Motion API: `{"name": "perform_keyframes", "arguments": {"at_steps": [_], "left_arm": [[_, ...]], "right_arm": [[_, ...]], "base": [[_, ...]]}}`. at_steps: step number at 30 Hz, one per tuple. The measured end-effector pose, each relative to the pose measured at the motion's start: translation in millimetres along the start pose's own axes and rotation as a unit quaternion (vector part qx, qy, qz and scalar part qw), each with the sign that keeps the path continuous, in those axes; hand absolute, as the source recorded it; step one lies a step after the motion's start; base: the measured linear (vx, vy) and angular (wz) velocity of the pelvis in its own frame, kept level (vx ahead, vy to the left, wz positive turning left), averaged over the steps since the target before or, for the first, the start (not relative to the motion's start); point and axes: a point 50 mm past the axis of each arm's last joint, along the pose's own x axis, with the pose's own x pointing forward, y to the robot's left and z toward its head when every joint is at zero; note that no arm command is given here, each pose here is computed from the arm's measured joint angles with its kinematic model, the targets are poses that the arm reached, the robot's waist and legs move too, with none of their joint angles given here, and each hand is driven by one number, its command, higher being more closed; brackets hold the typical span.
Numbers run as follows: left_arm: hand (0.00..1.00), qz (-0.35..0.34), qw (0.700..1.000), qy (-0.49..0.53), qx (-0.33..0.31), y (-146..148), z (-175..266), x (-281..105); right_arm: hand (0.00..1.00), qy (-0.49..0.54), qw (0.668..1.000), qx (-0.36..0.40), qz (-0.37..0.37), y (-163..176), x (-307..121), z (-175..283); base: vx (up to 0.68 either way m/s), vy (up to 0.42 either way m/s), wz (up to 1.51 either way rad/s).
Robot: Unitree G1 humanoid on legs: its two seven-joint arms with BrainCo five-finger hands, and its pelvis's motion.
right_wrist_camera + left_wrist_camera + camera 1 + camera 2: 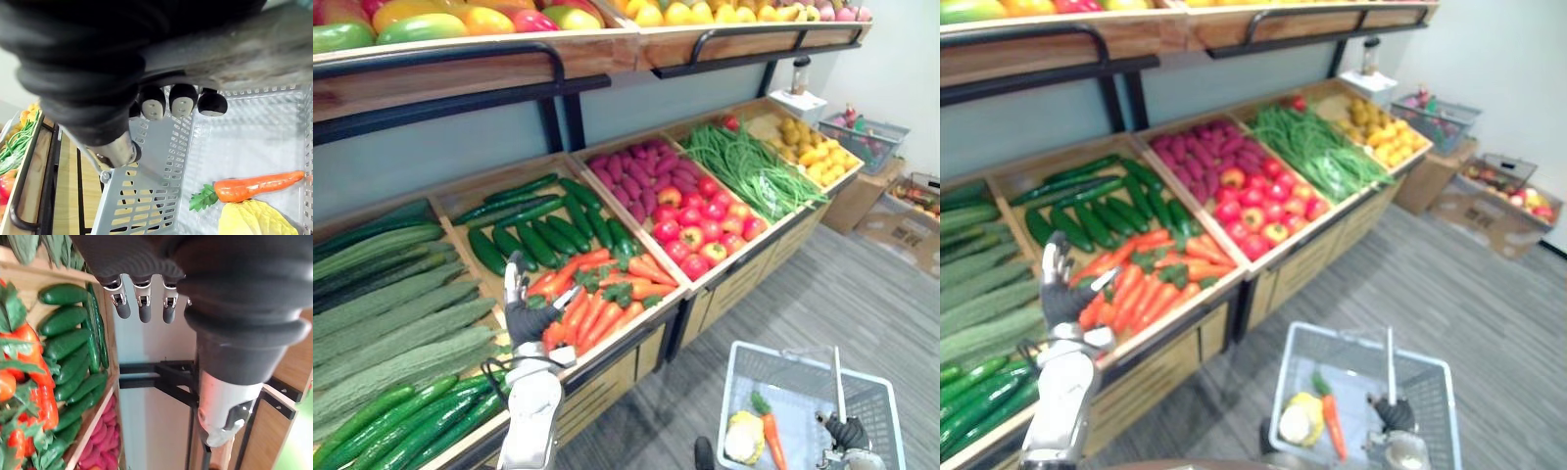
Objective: Pick vegetable in the basket
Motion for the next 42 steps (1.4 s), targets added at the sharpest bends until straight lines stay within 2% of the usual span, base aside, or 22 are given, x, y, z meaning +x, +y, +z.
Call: {"name": "perform_keyframes", "arguments": {"at_steps": [8,12,17,23,26,30,35,42], "left_arm": [[0.0,-0.001,0.999,0.006,0.037,3,-7,-1],[0.0,-0.014,0.999,0.004,0.034,-3,-7,-2],[0.0,-0.083,0.996,-0.012,0.005,-35,3,-11],[0.0,-0.169,0.976,-0.119,-0.076,-84,55,-9],[0.0,-0.171,0.974,-0.126,-0.08,-82,58,-11],[0.0,-0.159,0.982,-0.095,-0.045,-72,39,-5],[0.0,-0.143,0.987,-0.073,-0.027,-58,28,-5],[0.0,-0.132,0.99,-0.049,-0.03,-56,18,-3]], "right_arm": [[1.0,0.001,1.0,0.003,-0.01,-1,1,-2],[1.0,0.013,1.0,0.011,-0.02,-3,3,-5],[1.0,0.002,0.999,0.02,-0.041,-7,1,-1],[1.0,-0.063,0.996,0.054,-0.038,6,-7,26],[1.0,-0.071,0.996,0.049,-0.033,14,-5,33],[1.0,-0.062,0.998,0.025,-0.015,24,3,35],[1.0,-0.058,0.998,-0.009,-0.012,20,12,40],[1.0,-0.084,0.996,-0.042,0.003,23,9,48]], "base": [[-0.01,-0.012,0.11],[-0.02,0.0,0.05],[-0.13,0.078,-0.26],[-0.25,0.057,-1.02],[-0.14,0.039,-0.97],[-0.14,-0.038,-0.9],[-0.05,-0.156,-0.75],[-0.03,-0.223,-0.86]]}}
